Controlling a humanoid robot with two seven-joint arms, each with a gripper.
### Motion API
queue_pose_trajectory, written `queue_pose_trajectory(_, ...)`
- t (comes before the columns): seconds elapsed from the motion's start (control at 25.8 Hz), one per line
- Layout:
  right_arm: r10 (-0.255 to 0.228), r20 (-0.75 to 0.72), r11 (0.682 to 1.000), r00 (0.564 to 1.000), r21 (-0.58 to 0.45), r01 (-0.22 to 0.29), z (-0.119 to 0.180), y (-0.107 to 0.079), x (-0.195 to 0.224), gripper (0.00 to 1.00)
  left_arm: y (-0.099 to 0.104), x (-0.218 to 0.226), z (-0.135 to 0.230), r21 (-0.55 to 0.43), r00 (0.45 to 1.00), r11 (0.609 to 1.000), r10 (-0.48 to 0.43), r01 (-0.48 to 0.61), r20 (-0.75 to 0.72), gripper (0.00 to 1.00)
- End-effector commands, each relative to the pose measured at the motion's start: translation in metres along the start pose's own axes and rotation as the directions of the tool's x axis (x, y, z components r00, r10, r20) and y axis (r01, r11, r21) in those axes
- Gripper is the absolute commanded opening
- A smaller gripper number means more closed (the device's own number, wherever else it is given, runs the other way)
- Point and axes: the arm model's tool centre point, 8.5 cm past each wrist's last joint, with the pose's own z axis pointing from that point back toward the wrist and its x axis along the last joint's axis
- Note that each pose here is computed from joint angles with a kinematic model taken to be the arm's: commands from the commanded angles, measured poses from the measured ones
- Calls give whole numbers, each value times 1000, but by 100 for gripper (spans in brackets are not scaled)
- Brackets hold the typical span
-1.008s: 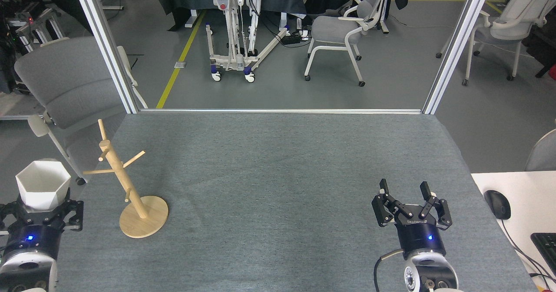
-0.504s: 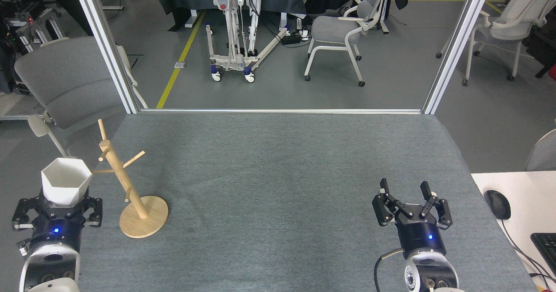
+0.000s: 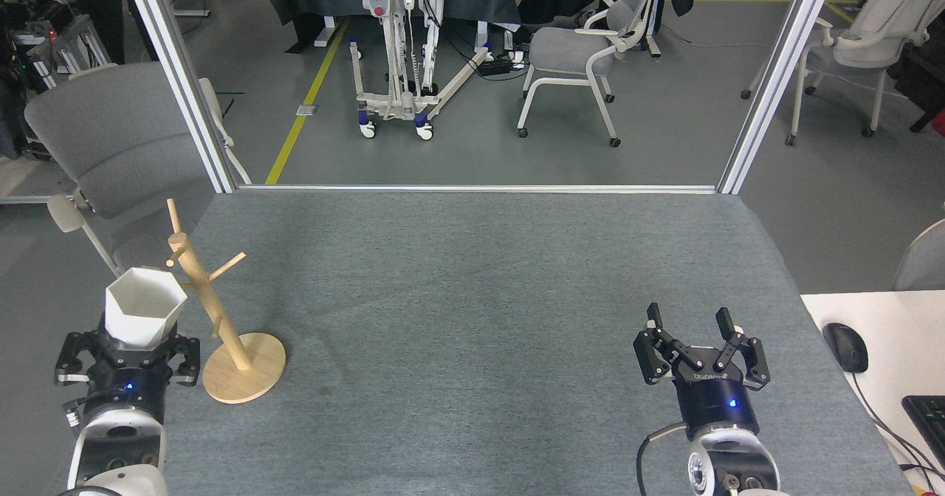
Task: Hang cup on storage rack
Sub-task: 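Hang the cup onto a peg of the wooden stand, release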
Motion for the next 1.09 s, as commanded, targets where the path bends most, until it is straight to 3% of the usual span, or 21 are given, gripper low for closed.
queue_pose_trajectory(0.0,0,0,1000,1000,0,0,0,0,0,100,1,-1,-1,1,1000,1000,-7,7,-12,0)
queue_pose_trajectory(0.47,-1,-2,1000,1000,15,1,0,4,-1,100,-6,21,1,-29,997,997,-69,70,40,0)
queue_pose_trajectory(0.5,0,-3,1000,1000,17,1,0,5,-1,100,-9,22,3,-34,997,997,-70,71,42,18)
queue_pose_trajectory(0.62,-4,-3,1000,1000,17,4,0,5,0,100,-11,23,4,-33,997,997,-67,69,39,85)
queue_pose_trajectory(0.66,-4,-3,1000,1000,17,4,0,5,0,100,-10,23,4,-28,997,997,-66,67,38,98)
queue_pose_trajectory(1.05,-1,-2,1000,1000,15,1,-1,4,-1,100,-38,26,19,-38,993,995,-87,90,74,99)
